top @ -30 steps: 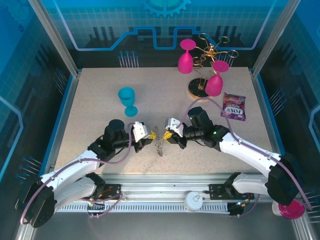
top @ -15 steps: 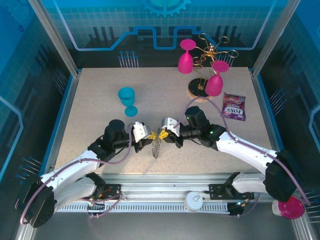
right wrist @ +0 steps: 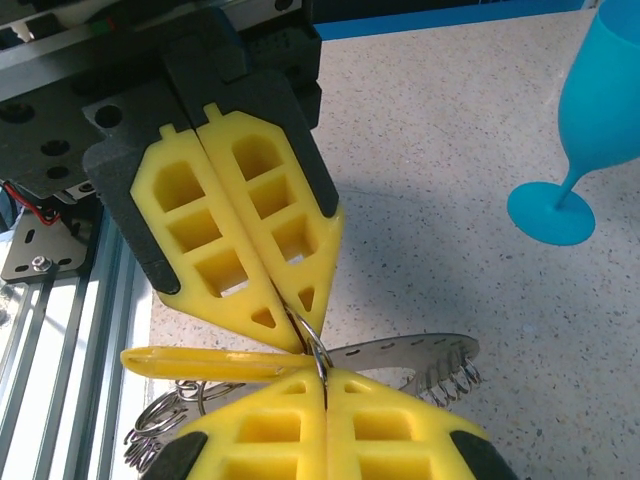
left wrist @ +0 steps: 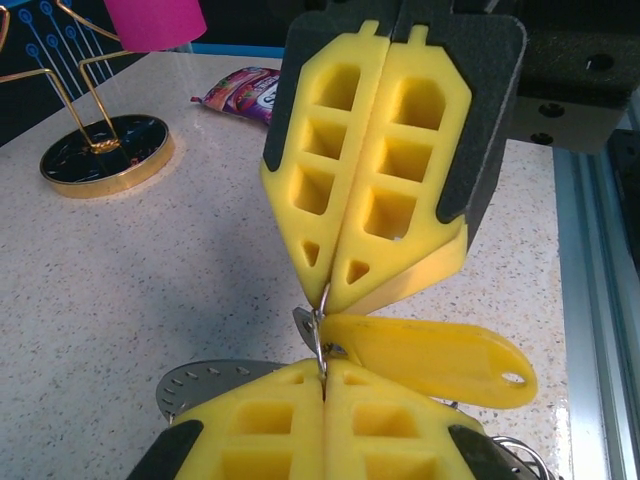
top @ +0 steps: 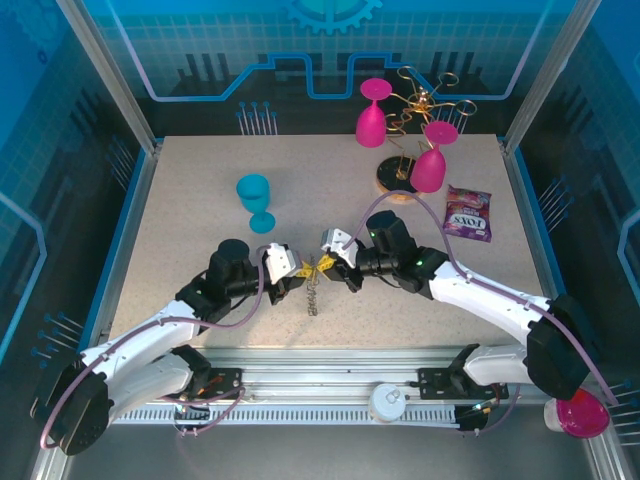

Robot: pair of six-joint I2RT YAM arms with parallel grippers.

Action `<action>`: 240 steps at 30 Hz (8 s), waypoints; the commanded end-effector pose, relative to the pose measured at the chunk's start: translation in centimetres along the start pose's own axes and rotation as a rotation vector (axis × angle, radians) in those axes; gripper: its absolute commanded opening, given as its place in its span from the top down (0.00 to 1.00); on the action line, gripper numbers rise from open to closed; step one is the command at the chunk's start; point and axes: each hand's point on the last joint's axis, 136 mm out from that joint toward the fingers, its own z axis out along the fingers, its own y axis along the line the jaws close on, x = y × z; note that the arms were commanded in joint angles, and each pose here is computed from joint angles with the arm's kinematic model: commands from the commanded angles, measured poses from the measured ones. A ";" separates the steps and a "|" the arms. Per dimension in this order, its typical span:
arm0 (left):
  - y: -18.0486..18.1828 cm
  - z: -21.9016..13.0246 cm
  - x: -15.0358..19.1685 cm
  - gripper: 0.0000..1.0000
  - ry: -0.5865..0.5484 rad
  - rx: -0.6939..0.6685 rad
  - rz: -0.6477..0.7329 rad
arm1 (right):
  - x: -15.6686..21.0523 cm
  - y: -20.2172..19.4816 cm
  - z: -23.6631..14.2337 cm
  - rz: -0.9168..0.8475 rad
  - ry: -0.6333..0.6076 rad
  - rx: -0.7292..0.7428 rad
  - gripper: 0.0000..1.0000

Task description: Put the keys on the keyring

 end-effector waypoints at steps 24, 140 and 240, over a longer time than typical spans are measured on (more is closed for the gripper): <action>0.4 -0.9 -1.9 1.00 -0.063 -0.109 0.200 | -2.6 -0.9 -0.1 0.170 0.048 0.010 1.00; 0.1 -0.2 -4.0 1.00 -0.135 -0.031 0.097 | -2.3 0.3 -2.2 -0.074 0.028 -0.056 0.74; -0.9 2.9 -2.2 0.77 0.030 0.191 0.153 | -3.4 -0.4 -3.7 -0.263 0.007 -0.041 1.00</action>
